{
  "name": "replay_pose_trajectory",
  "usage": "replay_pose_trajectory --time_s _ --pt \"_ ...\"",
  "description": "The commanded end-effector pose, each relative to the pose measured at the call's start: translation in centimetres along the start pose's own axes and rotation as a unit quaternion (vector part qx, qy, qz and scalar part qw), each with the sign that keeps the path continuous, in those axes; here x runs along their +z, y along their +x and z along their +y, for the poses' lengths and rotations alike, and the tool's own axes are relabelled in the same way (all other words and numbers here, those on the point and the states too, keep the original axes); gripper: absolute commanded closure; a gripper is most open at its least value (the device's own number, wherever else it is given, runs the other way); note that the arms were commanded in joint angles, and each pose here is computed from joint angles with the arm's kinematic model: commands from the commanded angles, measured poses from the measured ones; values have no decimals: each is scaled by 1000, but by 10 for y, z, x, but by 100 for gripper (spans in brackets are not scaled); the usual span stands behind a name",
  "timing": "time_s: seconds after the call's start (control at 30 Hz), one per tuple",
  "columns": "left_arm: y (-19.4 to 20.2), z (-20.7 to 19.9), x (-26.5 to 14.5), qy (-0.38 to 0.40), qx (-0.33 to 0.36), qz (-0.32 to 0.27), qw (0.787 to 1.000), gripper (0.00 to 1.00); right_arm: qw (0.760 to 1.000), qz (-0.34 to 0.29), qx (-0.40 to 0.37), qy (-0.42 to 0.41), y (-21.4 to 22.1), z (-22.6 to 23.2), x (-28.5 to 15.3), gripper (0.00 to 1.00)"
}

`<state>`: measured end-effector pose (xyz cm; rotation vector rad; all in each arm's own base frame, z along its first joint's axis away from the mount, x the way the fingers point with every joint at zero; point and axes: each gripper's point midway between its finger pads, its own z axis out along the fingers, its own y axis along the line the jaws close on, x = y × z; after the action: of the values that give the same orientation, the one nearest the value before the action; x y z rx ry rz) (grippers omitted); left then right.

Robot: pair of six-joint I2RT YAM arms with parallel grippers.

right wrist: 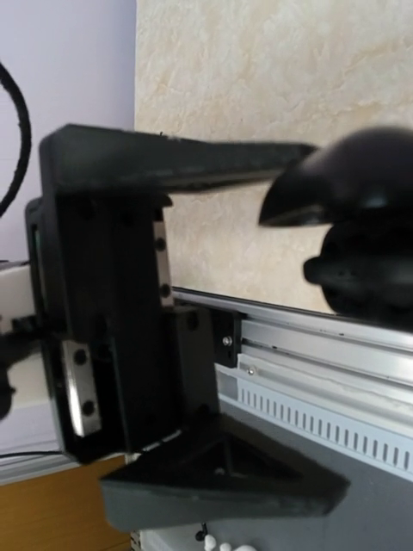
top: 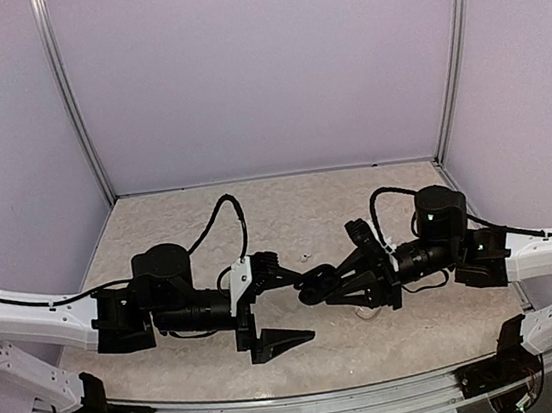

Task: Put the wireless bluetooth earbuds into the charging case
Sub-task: Close the charging case with the earbuds inside, then pass from the right arm to the left

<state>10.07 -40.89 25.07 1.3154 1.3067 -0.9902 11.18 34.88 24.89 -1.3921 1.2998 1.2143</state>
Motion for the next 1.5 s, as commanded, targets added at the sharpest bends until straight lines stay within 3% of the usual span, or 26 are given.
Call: replay_pose_trajectory --time_s 0.0,0.33,0.5,0.67,0.77,1.1,1.47 --pt "-23 -16 1 47 25 -34 998 1 1000 -21 -15 -7 -18 2 2 100" --pt "-35 -22 -9 39 63 -56 996 1 1000 -19 -11 0 -16 0 2 100" --pt "-39 5 -21 -56 75 -69 993 1 1000 -15 2 17 -13 -7 3 100" --pt "-43 39 -43 -179 94 -70 977 1 996 -23 76 36 -24 -18 6 100" --pt "-40 46 -47 -210 121 -54 969 1 993 -36 110 37 -35 -20 6 100" --pt "-18 40 -18 -209 182 29 960 1 983 -38 174 32 -42 -26 13 100" --pt "-12 41 -3 -204 193 48 959 21 978 -33 206 15 -19 -24 23 100"
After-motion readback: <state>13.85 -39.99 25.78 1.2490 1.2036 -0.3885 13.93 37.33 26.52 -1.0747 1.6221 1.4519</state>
